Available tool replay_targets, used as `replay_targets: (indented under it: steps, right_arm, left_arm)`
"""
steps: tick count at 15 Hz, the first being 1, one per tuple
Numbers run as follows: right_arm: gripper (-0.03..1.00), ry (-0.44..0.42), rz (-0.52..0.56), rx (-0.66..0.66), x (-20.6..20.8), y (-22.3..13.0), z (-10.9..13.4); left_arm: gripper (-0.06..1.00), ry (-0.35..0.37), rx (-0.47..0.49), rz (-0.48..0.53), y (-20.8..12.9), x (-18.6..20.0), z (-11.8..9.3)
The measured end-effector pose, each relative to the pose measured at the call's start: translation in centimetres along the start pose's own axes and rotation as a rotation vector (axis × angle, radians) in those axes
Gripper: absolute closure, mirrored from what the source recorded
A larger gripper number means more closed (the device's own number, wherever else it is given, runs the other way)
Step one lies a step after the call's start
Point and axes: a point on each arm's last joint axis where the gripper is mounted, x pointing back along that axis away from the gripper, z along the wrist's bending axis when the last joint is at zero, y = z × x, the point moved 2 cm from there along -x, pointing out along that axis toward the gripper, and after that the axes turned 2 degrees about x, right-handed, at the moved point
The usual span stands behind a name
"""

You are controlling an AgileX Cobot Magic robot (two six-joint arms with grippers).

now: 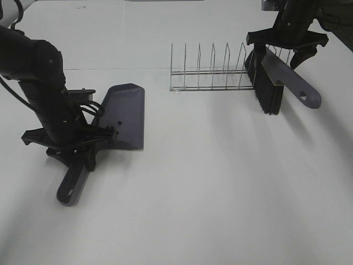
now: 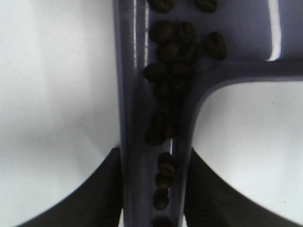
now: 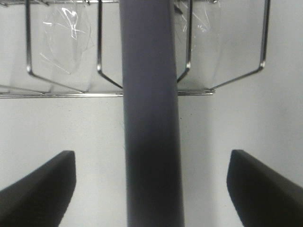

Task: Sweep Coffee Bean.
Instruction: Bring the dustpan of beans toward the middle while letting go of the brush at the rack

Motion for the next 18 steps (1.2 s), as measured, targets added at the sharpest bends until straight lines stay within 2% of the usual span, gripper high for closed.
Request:
replay_targets:
  steps: [4, 6, 10, 13, 14, 16, 17, 18]
  right_arm:
    - [0.2, 0.013, -0.047, -0.008, 2.4, 0.5, 0.0]
    - [0.2, 0.016, -0.047, -0.009, 2.4, 0.5, 0.0]
    - [0.2, 0.047, -0.045, -0.02, 2.4, 0.5, 0.4]
    - [0.2, 0.06, -0.047, -0.025, 2.6, 0.5, 0.5]
    - [0.2, 0.061, -0.057, -0.025, 3.1, 0.6, 0.5]
    - [0.2, 0.064, -0.097, -0.027, 5.3, 0.9, 0.4]
    - [0.2, 0.071, -0.118, -0.029, 6.5, 1.1, 0.4]
    - [0.2, 0.067, -0.137, -0.028, 7.4, 1.2, 0.2]
  left_arm:
    - [0.62, -0.042, -0.057, -0.091, 1.4, 1.5, -3.1]
    - [0.62, -0.062, -0.07, -0.097, 1.6, 1.7, -4.4]
    - [0.62, -0.041, -0.06, 0.003, 1.0, -0.2, -4.1]
    - [0.62, -0.037, -0.058, 0.022, 0.9, -0.3, -4.1]
    - [0.6, -0.038, -0.055, 0.021, 0.9, -0.3, -4.1]
    - [0.36, -0.039, -0.03, 0.025, 0.8, -0.3, -4.1]
    - [0.27, -0.039, -0.028, 0.025, 0.8, -0.3, -4.1]
    - [0.24, -0.039, -0.027, 0.027, 0.8, -0.3, -4.1]
